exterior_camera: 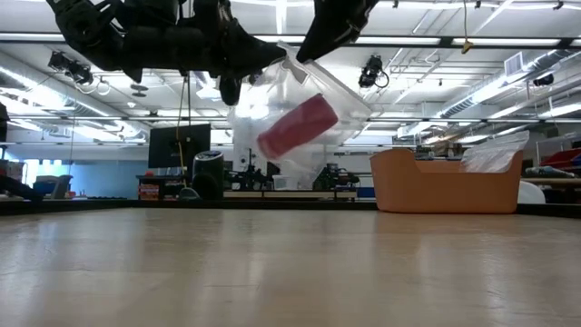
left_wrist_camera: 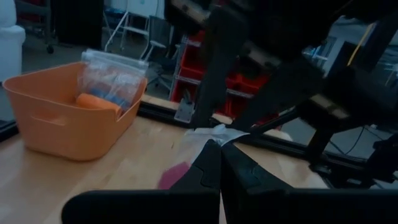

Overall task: Roll bandage
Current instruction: Close the transparent zip bag

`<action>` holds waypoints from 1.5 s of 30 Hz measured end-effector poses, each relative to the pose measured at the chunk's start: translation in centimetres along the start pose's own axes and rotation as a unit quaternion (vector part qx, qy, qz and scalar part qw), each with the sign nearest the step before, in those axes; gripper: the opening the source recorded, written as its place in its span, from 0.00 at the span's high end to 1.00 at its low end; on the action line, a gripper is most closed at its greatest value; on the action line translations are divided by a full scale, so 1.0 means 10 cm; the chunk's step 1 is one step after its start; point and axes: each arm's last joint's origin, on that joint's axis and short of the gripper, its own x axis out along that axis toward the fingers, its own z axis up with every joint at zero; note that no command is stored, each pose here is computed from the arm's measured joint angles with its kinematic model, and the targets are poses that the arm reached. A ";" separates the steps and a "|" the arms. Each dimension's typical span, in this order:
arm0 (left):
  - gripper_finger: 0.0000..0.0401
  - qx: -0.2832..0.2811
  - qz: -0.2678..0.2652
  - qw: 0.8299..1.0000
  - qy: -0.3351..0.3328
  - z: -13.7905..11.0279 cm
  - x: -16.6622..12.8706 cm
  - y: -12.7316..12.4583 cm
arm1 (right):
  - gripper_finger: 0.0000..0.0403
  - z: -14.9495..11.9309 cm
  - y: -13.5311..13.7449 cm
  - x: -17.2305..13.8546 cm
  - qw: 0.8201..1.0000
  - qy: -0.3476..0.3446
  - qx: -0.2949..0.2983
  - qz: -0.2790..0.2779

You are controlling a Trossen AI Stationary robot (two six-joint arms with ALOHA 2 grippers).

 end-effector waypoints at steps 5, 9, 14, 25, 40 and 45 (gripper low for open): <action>1.00 0.000 -0.005 1.000 -0.004 0.01 0.00 0.00 | 0.80 0.01 0.00 0.00 1.000 -0.004 -0.001 0.005; 1.00 0.000 -0.006 1.000 -0.006 0.01 0.00 -0.01 | 0.91 0.01 0.00 0.00 1.000 -0.003 -0.009 0.005; 1.00 0.000 -0.011 1.000 -0.007 0.02 0.00 -0.01 | 0.95 0.01 0.00 0.00 1.000 -0.003 -0.011 0.005; 1.00 0.003 -0.013 1.000 -0.015 0.03 0.00 -0.01 | 0.96 -0.10 -0.01 0.00 0.998 0.051 -0.024 0.004; 0.82 0.048 0.022 0.996 0.072 -0.09 0.02 0.03 | 0.96 -0.14 0.02 -0.01 0.997 0.068 -0.018 0.011; 0.65 0.099 0.031 0.993 0.057 0.03 0.08 0.01 | 0.96 -0.14 0.04 -0.02 0.997 0.067 -0.020 0.022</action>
